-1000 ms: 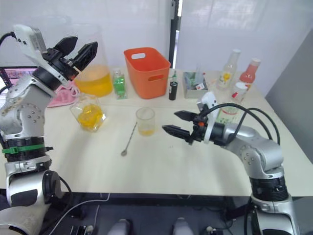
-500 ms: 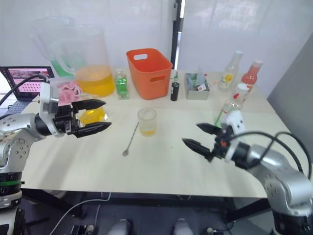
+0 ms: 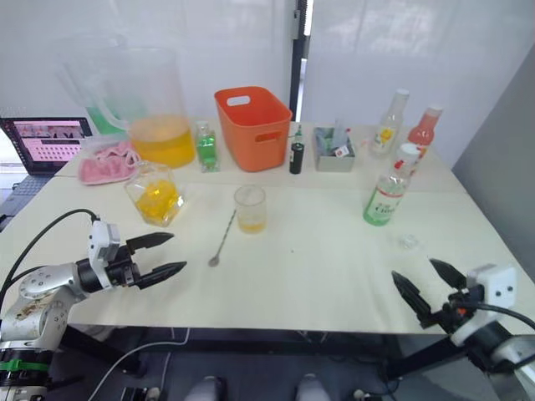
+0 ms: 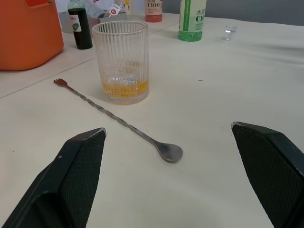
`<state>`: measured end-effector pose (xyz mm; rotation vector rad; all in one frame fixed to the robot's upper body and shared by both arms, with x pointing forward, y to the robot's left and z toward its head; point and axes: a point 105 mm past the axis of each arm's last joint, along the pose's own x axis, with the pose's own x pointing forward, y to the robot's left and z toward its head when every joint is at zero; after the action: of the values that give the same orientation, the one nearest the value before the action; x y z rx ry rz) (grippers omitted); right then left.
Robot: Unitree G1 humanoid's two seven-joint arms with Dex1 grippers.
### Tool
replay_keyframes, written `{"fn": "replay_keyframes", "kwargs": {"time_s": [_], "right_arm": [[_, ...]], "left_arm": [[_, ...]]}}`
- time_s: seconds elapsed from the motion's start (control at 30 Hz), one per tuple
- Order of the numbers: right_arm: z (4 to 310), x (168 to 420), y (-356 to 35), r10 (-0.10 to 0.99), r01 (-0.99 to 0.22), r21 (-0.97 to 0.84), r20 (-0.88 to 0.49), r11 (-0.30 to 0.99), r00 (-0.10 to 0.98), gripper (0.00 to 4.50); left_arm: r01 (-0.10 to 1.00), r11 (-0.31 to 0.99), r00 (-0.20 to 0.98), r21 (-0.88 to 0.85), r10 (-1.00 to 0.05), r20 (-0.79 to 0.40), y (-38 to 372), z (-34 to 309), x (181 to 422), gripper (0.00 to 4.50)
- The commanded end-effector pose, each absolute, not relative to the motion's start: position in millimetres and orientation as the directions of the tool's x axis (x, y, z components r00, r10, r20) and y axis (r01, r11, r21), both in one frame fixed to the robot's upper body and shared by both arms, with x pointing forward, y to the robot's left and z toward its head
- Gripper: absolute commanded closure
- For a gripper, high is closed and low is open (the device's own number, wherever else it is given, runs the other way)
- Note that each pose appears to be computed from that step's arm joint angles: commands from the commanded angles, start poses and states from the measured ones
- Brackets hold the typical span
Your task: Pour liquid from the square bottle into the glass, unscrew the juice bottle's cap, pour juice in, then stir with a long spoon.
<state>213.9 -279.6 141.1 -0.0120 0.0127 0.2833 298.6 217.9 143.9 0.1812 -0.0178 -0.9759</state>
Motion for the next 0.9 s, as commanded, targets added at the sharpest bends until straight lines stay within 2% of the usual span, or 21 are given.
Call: {"fn": "replay_keyframes", "kwargs": {"time_s": [0.03,0.13,0.27,0.43,0.67,0.9], "right_arm": [[154,211,-287,0.244,-0.241,-0.069,0.046,0.968,0.969,0.00],[160,221,-291,0.217,-0.213,-0.054,0.088,0.976,0.972,0.00],[171,247,-291,0.219,-0.218,-0.021,0.111,0.976,0.969,0.00],[183,301,-293,0.219,-0.218,-0.028,0.088,0.976,0.972,0.00],[215,366,-297,0.220,-0.211,-0.076,0.141,0.975,0.965,0.00],[237,405,-297,0.219,-0.207,-0.083,0.180,0.975,0.959,0.00]], "left_arm": [[0.814,0.533,0.553,0.229,-0.833,-0.029,215,160,300,0.01],[0.811,0.535,0.553,0.236,-0.833,-0.013,216,164,298,0.01],[0.816,0.540,0.547,0.207,-0.837,0.026,217,172,291,0.01],[0.787,0.574,0.579,0.225,-0.814,0.052,212,174,282,0.01],[0.744,0.619,0.628,0.252,-0.777,0.056,203,165,266,0.01],[0.668,0.674,0.682,0.315,-0.724,0.102,203,176,261,0.01]]}}
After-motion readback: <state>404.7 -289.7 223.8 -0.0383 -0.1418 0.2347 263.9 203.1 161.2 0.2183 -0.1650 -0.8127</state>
